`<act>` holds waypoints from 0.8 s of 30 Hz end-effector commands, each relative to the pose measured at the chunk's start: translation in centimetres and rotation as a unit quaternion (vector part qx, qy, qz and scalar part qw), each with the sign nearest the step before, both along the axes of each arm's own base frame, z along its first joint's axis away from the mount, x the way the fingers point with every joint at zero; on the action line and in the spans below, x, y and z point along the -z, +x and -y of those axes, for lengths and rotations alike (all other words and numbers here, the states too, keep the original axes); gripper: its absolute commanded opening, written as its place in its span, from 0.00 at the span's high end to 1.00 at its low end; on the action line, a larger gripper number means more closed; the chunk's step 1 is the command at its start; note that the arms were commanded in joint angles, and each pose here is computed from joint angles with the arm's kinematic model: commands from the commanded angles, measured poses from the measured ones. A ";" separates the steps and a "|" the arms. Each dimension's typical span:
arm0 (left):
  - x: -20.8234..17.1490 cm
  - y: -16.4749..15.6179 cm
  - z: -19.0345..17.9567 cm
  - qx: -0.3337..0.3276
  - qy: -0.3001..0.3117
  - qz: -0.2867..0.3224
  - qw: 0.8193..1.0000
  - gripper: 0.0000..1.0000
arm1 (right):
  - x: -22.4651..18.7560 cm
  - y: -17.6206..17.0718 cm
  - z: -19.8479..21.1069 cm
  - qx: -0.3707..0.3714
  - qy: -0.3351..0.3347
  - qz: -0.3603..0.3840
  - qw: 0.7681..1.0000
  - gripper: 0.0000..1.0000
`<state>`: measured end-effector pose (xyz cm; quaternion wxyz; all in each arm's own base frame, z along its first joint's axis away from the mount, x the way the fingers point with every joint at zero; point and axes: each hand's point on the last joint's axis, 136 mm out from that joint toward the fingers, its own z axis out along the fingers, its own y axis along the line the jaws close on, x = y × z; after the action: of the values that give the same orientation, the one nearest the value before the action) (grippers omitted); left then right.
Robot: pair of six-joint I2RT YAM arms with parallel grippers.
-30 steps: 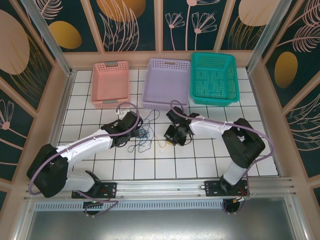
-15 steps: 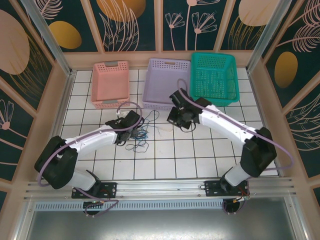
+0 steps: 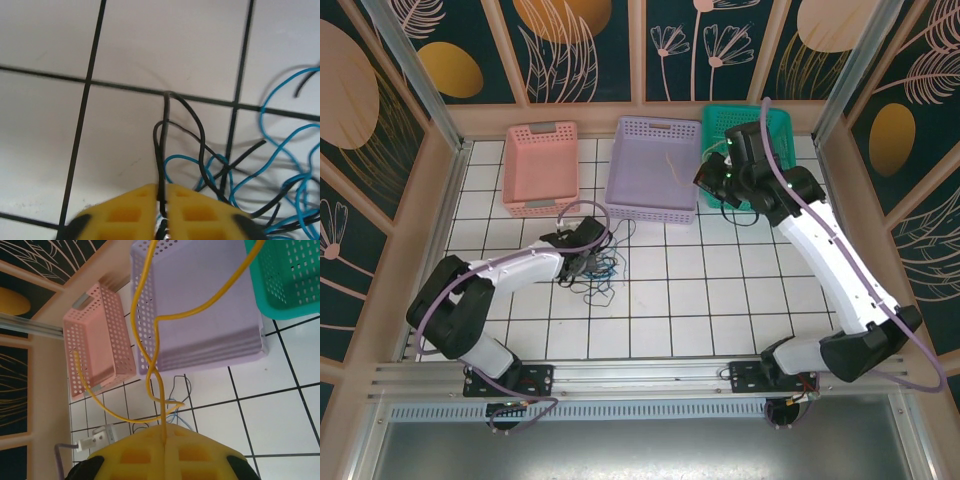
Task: Untangle the cables
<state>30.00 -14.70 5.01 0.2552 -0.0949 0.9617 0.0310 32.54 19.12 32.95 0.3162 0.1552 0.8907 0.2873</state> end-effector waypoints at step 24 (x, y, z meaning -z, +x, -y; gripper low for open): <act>-23.7 4.8 13.3 0.065 -0.435 0.160 0.884 0.15 | 5.2 1.9 -4.7 -0.059 0.064 -0.027 0.996 1.00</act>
<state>34.44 -26.19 26.96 0.3530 -0.1259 0.8554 -0.3576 34.37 22.74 27.77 0.2688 0.1342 0.8917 0.3387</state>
